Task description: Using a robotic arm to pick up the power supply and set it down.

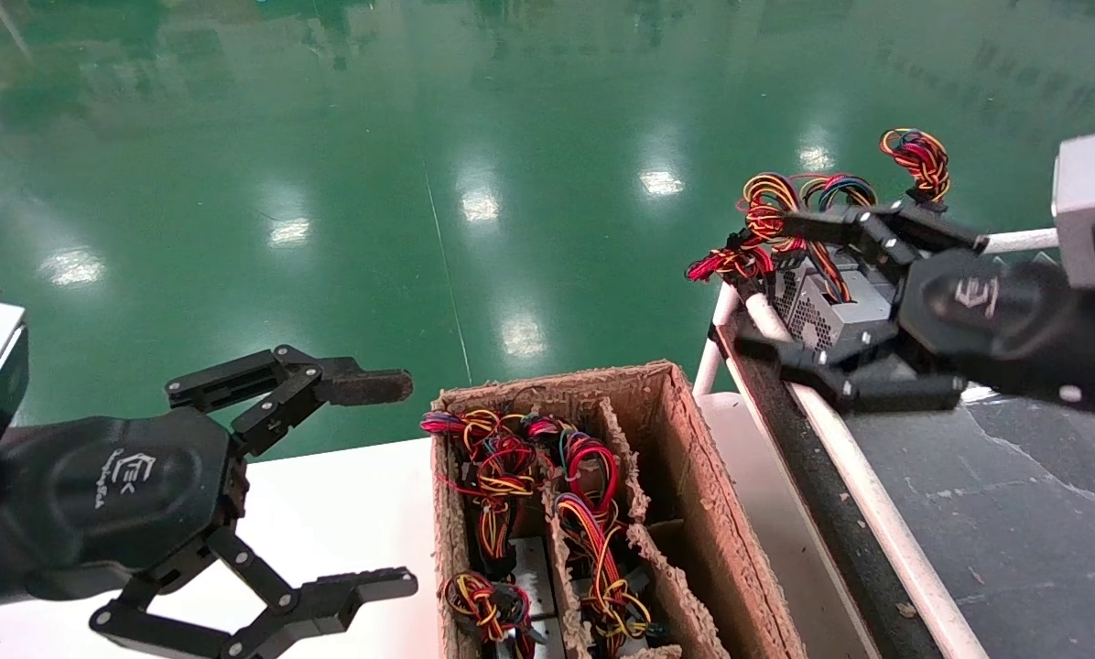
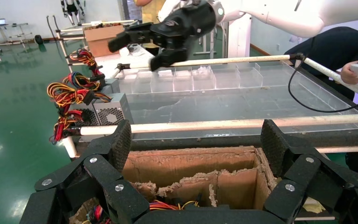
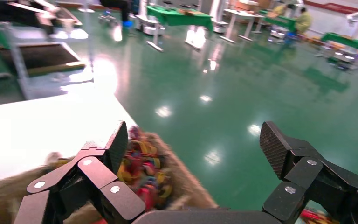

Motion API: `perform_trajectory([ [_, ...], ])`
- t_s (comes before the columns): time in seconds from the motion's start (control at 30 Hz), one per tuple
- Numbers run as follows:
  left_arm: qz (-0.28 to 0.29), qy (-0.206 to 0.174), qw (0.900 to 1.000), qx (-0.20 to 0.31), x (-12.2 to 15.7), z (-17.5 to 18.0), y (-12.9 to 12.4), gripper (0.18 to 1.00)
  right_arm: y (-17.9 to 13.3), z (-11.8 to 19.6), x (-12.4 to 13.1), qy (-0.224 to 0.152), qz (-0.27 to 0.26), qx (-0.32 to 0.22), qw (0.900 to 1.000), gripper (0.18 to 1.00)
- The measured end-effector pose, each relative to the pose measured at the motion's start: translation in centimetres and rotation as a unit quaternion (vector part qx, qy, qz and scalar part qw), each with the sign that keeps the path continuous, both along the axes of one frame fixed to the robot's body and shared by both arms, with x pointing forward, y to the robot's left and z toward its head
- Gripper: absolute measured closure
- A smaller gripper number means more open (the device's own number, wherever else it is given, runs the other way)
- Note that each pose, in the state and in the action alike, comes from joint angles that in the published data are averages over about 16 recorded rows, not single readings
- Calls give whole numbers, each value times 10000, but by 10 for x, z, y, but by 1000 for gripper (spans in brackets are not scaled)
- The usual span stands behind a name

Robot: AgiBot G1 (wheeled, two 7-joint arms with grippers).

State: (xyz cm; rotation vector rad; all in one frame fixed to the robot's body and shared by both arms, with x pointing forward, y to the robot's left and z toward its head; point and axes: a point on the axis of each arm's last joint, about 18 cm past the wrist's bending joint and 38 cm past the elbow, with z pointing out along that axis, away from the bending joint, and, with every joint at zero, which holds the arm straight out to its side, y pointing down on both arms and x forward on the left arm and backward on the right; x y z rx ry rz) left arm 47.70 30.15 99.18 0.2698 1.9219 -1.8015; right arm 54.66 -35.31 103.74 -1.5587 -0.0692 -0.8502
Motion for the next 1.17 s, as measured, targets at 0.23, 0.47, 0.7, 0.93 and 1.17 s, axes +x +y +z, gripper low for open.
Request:
perform_trajectory([
  [0.23,0,0,10000,0,0,0,0,184,22,-19,-27,181,566,-100,9982,178],
  [0.47,0,0,10000,0,0,0,0,184,42,-36,-56,386,1108,-211,9929,178],
  [0.7,1,1,10000,-2,0,0,0,184,53,-47,-74,518,1445,-283,9877,178],
  [0.93,2,1,10000,-3,0,0,0,184,55,-49,-78,539,1512,-297,9866,178],
  [1.17,2,1,10000,-3,0,0,0,184,54,-47,-76,527,1473,-285,9873,178],
])
